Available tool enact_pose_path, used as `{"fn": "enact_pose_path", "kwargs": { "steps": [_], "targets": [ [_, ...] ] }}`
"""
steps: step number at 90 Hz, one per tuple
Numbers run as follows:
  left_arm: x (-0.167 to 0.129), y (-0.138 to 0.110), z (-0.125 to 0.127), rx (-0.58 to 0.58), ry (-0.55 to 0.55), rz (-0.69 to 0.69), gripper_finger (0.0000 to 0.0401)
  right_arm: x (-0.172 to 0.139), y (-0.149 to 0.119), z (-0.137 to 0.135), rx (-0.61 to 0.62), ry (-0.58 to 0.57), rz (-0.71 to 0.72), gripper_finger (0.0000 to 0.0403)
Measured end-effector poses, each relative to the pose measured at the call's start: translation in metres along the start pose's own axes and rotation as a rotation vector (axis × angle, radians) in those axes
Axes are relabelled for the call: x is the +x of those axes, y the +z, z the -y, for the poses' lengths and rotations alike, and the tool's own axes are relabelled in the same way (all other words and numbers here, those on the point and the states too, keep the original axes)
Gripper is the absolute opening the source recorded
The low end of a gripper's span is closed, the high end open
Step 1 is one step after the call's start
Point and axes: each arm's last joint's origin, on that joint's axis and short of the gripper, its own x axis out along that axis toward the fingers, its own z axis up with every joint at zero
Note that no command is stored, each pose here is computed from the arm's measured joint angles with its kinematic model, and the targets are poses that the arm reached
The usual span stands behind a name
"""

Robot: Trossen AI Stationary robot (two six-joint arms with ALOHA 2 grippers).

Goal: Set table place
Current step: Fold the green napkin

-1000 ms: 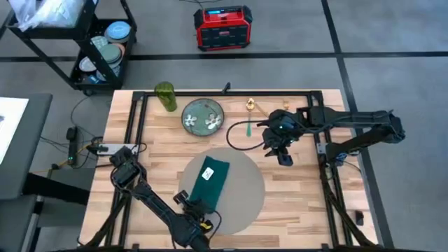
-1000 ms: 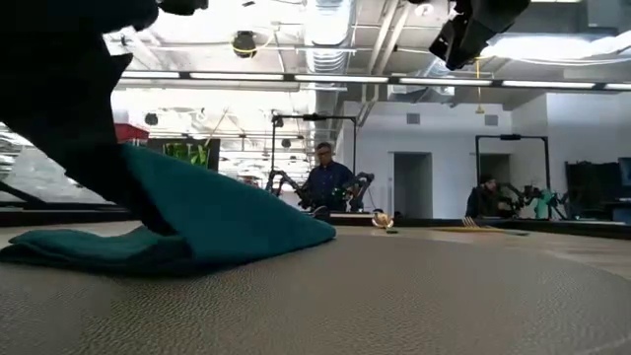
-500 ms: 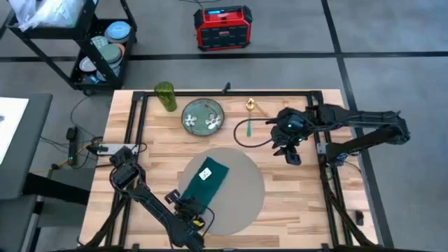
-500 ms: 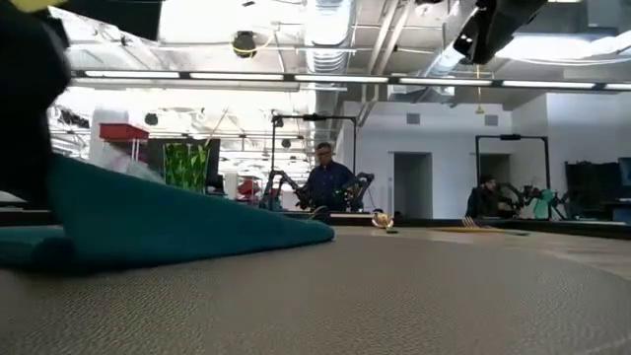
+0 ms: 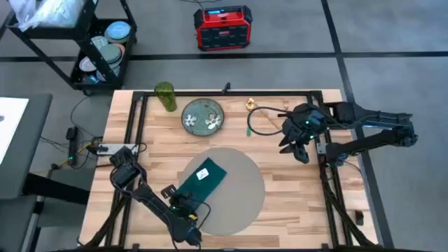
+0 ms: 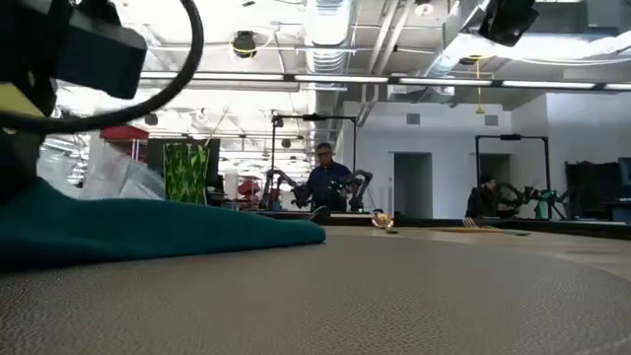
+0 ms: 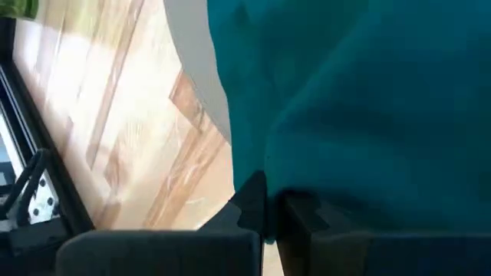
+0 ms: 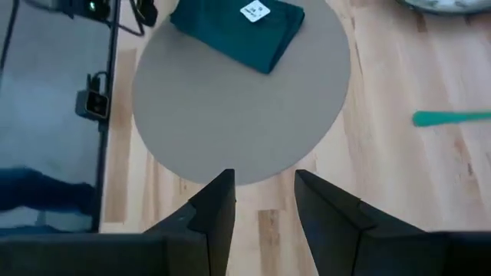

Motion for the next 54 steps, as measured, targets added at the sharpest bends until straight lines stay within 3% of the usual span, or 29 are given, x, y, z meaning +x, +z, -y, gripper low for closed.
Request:
{"fn": "enact_pose_path", "kwargs": {
  "steps": [13, 22, 29, 54],
  "targets": [
    [0.001, 0.003, -0.001, -0.009, 0.003, -0.005, 0.0000, 0.016, 0.013, -0.001, 0.037, -0.014, 0.031, 0.0102],
    [0.002, 0.004, -0.001, -0.015, 0.004, -0.007, 0.0000, 0.035, 0.028, 0.001, -0.003, 0.001, 0.064, 0.0052],
    [0.002, 0.004, -0.001, -0.024, 0.005, -0.007, 0.0000, 0.058, 0.040, 0.004, -0.045, 0.079, 0.052, 0.0013],
    [0.002, 0.004, 0.000, -0.084, -0.001, -0.006, 0.0000, 0.140, 0.066, 0.032, -0.012, 0.289, -0.059, 0.0000]
  ]
}}
